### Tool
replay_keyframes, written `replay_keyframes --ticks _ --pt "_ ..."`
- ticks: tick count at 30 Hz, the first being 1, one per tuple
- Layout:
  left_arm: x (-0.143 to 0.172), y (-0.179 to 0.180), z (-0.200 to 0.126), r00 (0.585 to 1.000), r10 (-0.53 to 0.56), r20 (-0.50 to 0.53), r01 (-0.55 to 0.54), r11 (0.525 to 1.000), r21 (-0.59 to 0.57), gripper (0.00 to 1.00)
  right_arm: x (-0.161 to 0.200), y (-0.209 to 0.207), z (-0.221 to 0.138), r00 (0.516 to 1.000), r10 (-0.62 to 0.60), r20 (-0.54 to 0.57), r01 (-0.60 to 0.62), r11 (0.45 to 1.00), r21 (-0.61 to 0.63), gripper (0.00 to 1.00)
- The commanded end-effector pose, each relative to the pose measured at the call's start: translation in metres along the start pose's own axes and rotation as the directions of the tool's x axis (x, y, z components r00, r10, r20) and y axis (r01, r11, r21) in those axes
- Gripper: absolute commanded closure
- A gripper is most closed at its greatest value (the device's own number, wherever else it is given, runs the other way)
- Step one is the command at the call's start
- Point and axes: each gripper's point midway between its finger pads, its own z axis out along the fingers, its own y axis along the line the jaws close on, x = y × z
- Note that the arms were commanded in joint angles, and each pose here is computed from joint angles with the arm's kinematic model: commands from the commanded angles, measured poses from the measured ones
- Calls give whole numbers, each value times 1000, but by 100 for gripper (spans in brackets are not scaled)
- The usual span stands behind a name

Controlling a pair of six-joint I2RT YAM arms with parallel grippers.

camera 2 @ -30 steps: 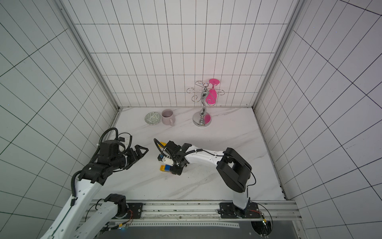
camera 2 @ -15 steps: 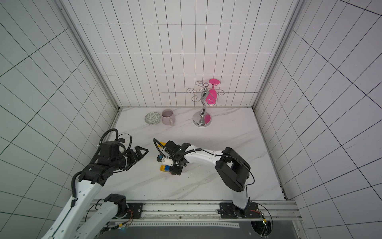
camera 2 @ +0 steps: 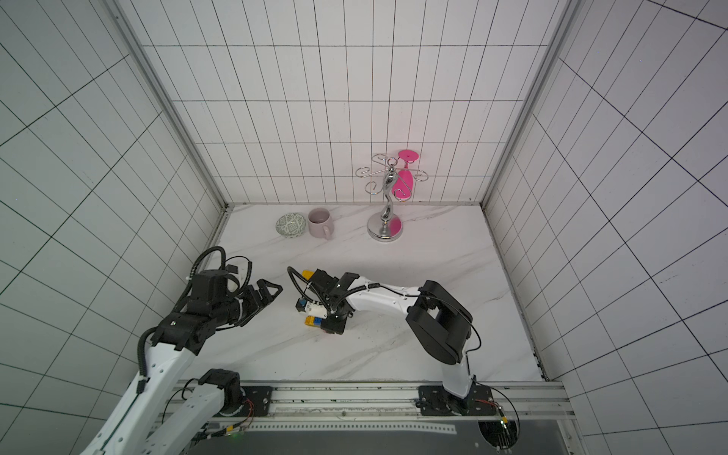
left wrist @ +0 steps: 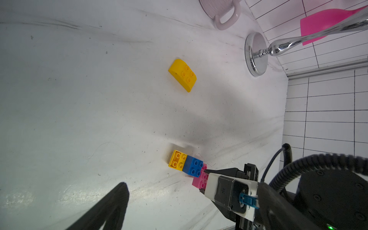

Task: Assemble the letter s with lego
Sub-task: Assemble the lego brick with the lego brick.

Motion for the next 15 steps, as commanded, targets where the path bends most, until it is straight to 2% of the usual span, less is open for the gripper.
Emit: replay_keyframes --ticks 1,10,15 --pt "-5 -3 0 1000 -1 25 1 1000 14 2 51 -18 11 982 114 -153 -105 992 66 82" --pt "-9 -8 8 1000 -19 22 18 999 37 2 98 -34 1 934 310 -177 -290 948 132 82" --pt "-9 -10 8 1000 -9 16 8 999 33 2 102 -55 3 856 498 -139 -469 861 195 85"
